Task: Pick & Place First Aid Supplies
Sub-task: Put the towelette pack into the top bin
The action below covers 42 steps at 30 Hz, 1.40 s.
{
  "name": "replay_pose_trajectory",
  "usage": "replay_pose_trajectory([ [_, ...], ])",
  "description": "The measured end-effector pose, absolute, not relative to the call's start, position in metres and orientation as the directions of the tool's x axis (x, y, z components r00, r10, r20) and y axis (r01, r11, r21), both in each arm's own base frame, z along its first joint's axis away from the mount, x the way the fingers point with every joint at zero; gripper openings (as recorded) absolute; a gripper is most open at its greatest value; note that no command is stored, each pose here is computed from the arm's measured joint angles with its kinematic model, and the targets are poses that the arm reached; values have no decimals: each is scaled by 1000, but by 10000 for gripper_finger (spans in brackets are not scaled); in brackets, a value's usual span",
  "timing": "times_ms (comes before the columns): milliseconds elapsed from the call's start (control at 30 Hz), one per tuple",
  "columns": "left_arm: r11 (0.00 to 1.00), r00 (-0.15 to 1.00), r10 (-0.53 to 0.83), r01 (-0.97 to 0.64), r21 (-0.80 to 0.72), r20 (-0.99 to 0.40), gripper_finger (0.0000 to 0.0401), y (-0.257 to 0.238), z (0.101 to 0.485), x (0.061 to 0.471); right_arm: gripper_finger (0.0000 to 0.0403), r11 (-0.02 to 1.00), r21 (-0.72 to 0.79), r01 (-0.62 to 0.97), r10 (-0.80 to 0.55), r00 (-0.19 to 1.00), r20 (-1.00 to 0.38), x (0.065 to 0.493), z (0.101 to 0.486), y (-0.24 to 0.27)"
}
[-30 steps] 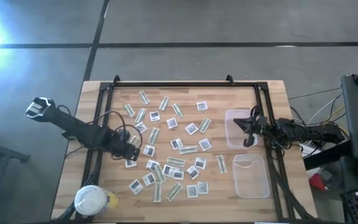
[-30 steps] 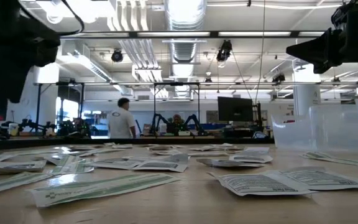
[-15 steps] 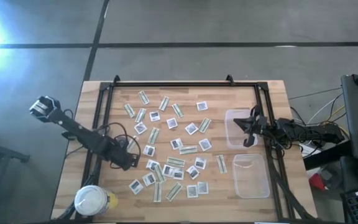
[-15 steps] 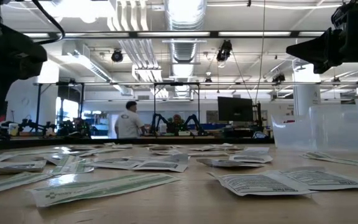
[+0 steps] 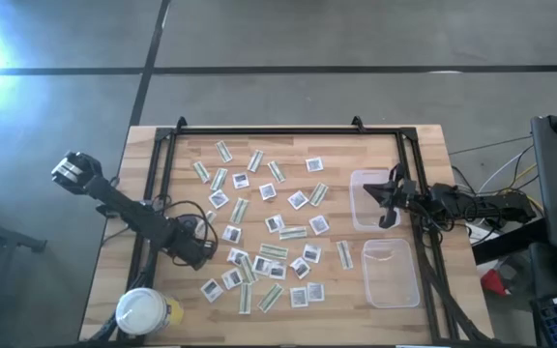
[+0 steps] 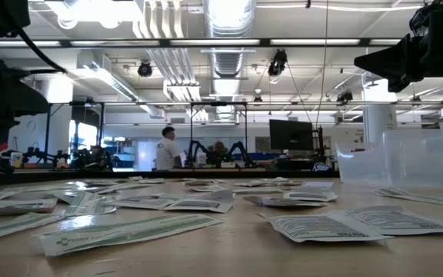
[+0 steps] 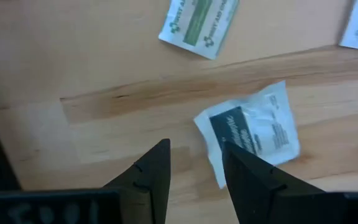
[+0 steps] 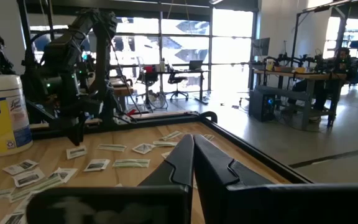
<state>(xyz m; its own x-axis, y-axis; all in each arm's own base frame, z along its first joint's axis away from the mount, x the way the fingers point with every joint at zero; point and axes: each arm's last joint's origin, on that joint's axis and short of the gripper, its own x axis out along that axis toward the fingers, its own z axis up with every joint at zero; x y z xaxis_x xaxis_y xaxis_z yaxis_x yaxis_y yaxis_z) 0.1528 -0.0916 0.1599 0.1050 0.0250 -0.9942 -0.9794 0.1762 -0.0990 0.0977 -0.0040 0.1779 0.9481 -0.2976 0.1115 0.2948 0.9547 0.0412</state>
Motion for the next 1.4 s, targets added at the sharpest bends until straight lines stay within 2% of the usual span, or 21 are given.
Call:
replay_pose_trajectory([
  [233, 168, 164, -9, -972, -163, -986, 138, -90, 153, 151, 8, 955, 40, 295, -298, 948, 112, 98, 178, -4],
  [800, 170, 183, 7, -969, -180, -983, 134, -87, 141, 146, 8, 955, 43, 295, -298, 948, 112, 98, 178, -4],
  [1400, 212, 223, 31, -954, -212, -974, 39, -87, 142, 149, 8, 955, 43, 295, -298, 948, 112, 98, 178, -4],
])
